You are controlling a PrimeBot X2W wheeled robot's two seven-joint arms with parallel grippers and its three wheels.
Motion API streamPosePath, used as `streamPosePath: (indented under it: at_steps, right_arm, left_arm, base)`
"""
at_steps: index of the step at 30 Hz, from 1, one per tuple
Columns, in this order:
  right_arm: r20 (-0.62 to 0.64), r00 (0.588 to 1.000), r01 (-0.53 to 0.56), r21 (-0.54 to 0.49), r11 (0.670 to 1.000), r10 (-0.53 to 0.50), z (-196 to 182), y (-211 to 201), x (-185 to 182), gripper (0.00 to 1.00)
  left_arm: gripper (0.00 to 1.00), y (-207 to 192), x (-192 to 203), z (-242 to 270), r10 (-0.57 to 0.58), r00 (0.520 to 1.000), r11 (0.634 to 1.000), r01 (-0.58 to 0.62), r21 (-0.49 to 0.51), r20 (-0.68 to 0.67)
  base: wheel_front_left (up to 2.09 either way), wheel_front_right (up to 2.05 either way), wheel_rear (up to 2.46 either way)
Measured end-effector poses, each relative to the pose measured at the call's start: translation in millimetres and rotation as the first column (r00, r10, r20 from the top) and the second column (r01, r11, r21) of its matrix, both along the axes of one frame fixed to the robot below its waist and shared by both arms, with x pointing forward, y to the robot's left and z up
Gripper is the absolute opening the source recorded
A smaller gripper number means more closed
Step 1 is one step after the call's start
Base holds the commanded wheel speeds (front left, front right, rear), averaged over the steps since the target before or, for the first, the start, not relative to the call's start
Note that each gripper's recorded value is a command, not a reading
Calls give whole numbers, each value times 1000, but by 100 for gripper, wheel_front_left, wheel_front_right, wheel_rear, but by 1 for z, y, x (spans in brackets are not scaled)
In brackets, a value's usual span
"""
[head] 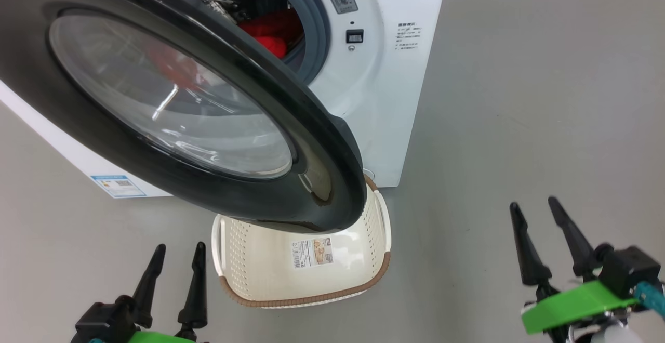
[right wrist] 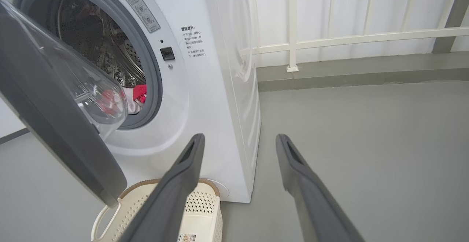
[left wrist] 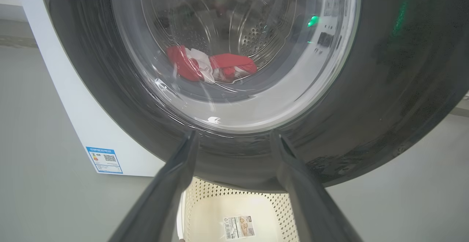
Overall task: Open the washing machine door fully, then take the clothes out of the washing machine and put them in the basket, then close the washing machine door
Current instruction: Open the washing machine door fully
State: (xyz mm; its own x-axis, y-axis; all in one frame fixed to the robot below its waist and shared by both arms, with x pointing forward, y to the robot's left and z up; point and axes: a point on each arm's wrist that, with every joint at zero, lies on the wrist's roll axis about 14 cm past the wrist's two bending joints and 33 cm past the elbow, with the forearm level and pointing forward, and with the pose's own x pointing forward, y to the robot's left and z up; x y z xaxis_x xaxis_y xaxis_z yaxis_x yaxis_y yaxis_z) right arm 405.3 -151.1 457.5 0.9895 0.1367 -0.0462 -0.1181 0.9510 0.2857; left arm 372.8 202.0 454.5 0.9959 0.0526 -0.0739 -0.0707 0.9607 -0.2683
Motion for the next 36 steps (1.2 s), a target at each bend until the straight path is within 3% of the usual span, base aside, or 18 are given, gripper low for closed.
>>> streamPosePath:
  at_steps: [20,21,23,30,36]
  right_arm:
    - [-45,999,16,-13,1000,-17,-14,1,-16,100]
    - [-43,999,14,-3,1000,-14,-13,3,-16,48]
    - [-37,999,3,19,1000,-2,-10,8,-15,0]
    - [67,995,-90,195,977,78,28,46,10,0]
    - [170,973,-213,382,899,158,72,83,37,0]
  left_arm:
    - [100,1,0,4,0,1000,1000,0,9,12]
    - [100,1,0,5,0,1000,1000,0,10,13]
    - [100,0,0,5,-1,1000,1000,1,9,14]
    - [100,-1,0,5,-6,1000,1000,5,10,15]
    - [100,-1,-1,3,-4,1000,1000,4,11,7]
  base:
    - [0,0,0]
    - [0,0,0]
    - [0,0,0]
    - [0,0,0]
    - [0,0,0]
